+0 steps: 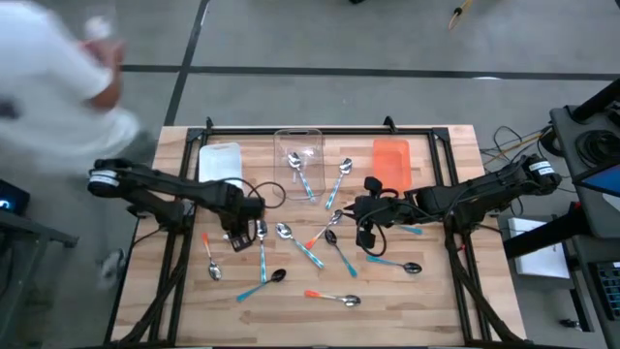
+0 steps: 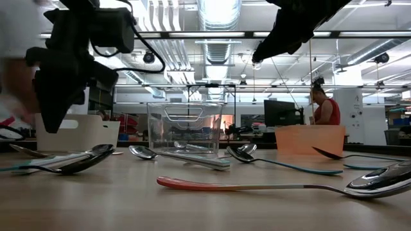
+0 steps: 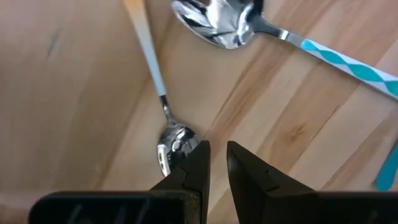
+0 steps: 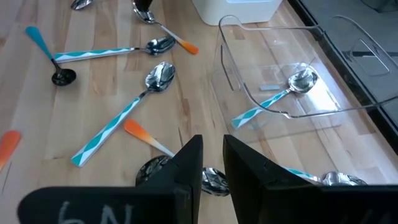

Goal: Sort silverware by color (type)
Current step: Put the orange spoon into the white bin

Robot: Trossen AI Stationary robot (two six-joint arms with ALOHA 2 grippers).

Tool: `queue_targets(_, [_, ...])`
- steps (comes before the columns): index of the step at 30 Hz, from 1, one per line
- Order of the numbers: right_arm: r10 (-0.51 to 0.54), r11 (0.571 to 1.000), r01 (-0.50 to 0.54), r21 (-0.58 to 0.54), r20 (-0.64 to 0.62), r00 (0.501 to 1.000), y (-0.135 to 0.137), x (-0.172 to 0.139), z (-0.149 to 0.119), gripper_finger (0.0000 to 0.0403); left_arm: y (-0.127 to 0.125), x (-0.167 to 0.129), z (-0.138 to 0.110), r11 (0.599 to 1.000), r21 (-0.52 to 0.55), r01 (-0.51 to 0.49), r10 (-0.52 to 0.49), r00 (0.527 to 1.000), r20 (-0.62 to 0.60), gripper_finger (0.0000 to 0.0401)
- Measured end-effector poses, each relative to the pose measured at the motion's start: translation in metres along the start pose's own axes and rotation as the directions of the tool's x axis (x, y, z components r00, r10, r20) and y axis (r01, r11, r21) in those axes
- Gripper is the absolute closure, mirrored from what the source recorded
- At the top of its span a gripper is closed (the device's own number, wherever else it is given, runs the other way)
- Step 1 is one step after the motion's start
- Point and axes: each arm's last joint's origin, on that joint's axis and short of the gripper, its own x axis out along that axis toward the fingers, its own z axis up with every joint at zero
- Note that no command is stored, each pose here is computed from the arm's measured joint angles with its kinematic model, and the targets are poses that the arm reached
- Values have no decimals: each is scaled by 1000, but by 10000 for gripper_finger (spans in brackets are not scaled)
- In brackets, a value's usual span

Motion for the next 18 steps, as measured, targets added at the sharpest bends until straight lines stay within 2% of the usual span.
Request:
queue_targets(7, [0,1000,0,-1,-3,1000,0,0,-1,349,-6,4,0,981,149,-125,115,991,70,365])
queue_targets(12, [-1,1000,1,-1,-4,1000,0,0,-1,349,-5,3,-1,970,181,-160,139,983,122,360])
queue_targets(18, [-1,1000,1,-2,-5,1000,0,1,-1,349,-5,3,2,960,184,-212,180,967,178,323])
